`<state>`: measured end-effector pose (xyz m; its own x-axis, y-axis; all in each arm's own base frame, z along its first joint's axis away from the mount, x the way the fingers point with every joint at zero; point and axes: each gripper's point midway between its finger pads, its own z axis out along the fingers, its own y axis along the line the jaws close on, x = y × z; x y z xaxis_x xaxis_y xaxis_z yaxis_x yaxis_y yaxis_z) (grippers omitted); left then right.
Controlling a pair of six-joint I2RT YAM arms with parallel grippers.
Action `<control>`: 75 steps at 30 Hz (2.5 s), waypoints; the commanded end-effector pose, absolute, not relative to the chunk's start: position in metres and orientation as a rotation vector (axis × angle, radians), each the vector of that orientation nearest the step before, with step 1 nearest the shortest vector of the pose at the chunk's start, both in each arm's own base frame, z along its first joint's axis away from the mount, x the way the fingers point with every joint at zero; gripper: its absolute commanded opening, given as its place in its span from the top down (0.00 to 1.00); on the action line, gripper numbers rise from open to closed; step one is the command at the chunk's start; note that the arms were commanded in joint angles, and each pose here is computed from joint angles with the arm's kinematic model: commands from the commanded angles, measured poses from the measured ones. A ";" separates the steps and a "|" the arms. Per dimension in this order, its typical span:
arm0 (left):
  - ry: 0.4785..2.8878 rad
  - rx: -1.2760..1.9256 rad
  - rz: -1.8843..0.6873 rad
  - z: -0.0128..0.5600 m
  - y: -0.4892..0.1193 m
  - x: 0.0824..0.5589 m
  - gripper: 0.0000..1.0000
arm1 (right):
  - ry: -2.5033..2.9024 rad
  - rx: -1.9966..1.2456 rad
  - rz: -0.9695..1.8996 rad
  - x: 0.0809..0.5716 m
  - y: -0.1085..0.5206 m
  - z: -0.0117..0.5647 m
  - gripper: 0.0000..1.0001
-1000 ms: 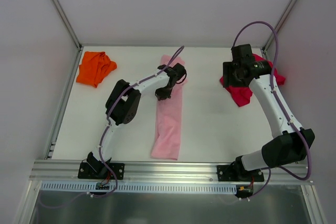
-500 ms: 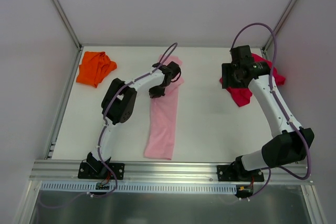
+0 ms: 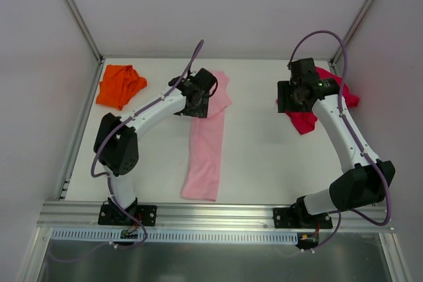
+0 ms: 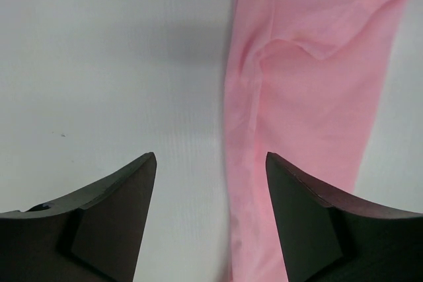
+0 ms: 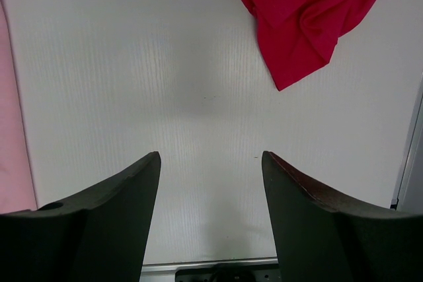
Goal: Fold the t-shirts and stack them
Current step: Rotate the tshirt 90 degrees, then grab the bottom of the folded rectangular tshirt with left arm
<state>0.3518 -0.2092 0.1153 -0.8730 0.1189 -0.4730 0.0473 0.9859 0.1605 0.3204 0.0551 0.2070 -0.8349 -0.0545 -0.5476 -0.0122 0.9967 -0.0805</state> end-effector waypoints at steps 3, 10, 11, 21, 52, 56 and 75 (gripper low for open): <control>2.632 0.156 -0.087 0.145 -0.233 0.280 0.36 | 2.502 -0.047 -0.093 0.322 0.054 0.223 0.33; 2.768 0.203 -0.203 0.110 -0.225 0.188 0.37 | 2.521 -0.052 -0.080 0.328 0.058 0.221 0.33; 2.786 0.170 -0.193 0.107 -0.221 0.182 0.37 | 2.519 -0.052 -0.075 0.329 0.060 0.223 0.34; 2.910 0.100 -0.200 0.066 -0.200 0.138 0.39 | 2.510 -0.062 -0.043 0.330 0.065 0.231 0.34; 2.803 0.787 0.006 0.067 -0.252 0.078 0.42 | 2.499 -0.132 -0.032 0.322 0.078 0.237 0.33; 2.824 0.831 -0.016 0.050 -0.257 0.074 0.42 | 2.503 -0.134 -0.019 0.320 0.080 0.237 0.33; 2.910 0.968 -0.010 -0.002 -0.263 0.058 0.51 | 2.478 -0.145 -0.037 0.314 0.075 0.246 0.33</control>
<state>0.0681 -0.2647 0.0111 -0.8044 0.5805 -0.1265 0.5810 0.8131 0.0369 0.3190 0.0753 0.2225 -0.8219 -0.0992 -0.5610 -0.0794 0.9951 -0.0596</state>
